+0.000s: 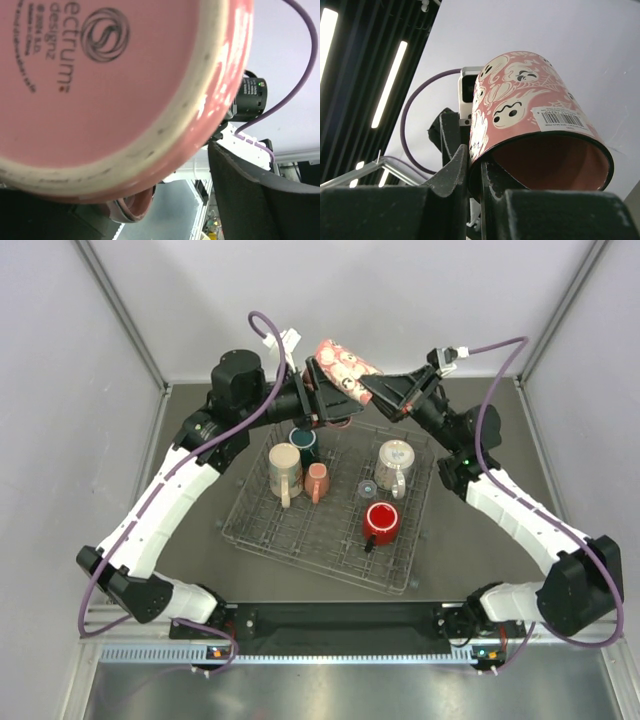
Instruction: Load the cups into the dish rack
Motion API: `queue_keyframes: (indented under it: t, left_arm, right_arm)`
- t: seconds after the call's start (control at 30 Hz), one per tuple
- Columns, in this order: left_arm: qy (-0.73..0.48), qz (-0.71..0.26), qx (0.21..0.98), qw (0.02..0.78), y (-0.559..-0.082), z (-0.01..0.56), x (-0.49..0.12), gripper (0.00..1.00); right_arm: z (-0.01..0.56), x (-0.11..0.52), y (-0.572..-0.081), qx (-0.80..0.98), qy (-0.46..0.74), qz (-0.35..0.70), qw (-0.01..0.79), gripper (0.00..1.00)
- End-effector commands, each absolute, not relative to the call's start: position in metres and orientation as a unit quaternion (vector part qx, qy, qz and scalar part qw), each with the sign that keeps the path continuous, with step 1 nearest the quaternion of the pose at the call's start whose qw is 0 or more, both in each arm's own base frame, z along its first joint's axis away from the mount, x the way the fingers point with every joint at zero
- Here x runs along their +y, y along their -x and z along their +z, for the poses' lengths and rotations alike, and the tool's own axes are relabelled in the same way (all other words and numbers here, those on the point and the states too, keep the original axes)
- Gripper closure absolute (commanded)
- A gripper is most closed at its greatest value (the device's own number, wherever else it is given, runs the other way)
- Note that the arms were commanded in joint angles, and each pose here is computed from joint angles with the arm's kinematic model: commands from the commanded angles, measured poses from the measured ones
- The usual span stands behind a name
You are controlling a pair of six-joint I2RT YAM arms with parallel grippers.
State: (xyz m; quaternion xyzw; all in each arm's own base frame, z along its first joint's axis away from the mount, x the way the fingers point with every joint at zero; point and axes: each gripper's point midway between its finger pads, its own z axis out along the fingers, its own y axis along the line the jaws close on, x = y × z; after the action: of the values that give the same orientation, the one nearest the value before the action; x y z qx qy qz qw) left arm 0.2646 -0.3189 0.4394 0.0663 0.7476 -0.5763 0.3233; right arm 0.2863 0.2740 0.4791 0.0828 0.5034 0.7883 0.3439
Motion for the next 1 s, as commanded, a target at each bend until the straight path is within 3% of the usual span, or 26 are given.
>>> queue_keyframes:
  t: [0.0,0.2,0.27,0.3,0.37,0.43,0.47,0.53,0.57,0.6,0.8,0.97]
  left_arm:
    - [-0.076,-0.599,0.713,0.356,-0.263,0.47,-0.316,0.29]
    - [-0.056,-0.578,0.73,0.361,-0.266,0.463,-0.305,0.65]
    - [-0.045,-0.568,0.734,0.369,-0.271,0.461,-0.3,0.93]
    - [-0.035,-0.559,0.744,0.366,-0.272,0.456,-0.297,1.0]
    - [-0.014,-0.536,0.752,0.384,-0.279,0.453,-0.289,1.0]
    - [0.02,-0.499,0.77,0.398,-0.288,0.442,-0.277,1.0]
    - [0.026,-0.487,0.772,0.407,-0.288,0.441,-0.271,1.0]
    - [0.049,-0.45,0.79,0.414,-0.29,0.429,-0.257,1.0]
    - [0.07,-0.416,0.795,0.436,-0.296,0.423,-0.243,1.0]
    - [0.082,-0.395,0.801,0.443,-0.297,0.418,-0.235,1.0]
    - [0.17,-0.209,0.83,0.489,-0.294,0.362,-0.18,1.0]
    - [0.222,-0.107,0.851,0.463,-0.276,0.319,-0.173,1.0]
  right_arm:
    - [0.548,0.255,-0.24,0.387,-0.007,0.837,0.386,1.0]
    - [0.545,0.258,-0.241,0.386,-0.006,0.84,0.381,1.0]
    - [0.544,0.26,-0.239,0.389,-0.002,0.84,0.378,1.0]
    - [0.541,0.262,-0.239,0.393,0.003,0.839,0.377,1.0]
    - [0.535,0.265,-0.241,0.411,0.003,0.83,0.378,1.0]
    - [0.516,0.274,-0.249,0.466,-0.009,0.805,0.367,0.76]
    - [0.504,0.278,-0.254,0.495,-0.003,0.779,0.386,0.56]
    - [0.492,0.276,-0.26,0.554,-0.016,0.726,0.407,0.43]
    - [0.445,0.277,-0.275,0.642,-0.036,0.652,0.402,0.34]
    - [0.44,0.266,-0.286,0.67,-0.068,0.606,0.424,0.3]
    - [0.352,0.201,-0.294,0.805,-0.17,0.408,0.397,0.22]
    - [0.331,0.18,-0.284,0.823,-0.19,0.367,0.389,0.21]
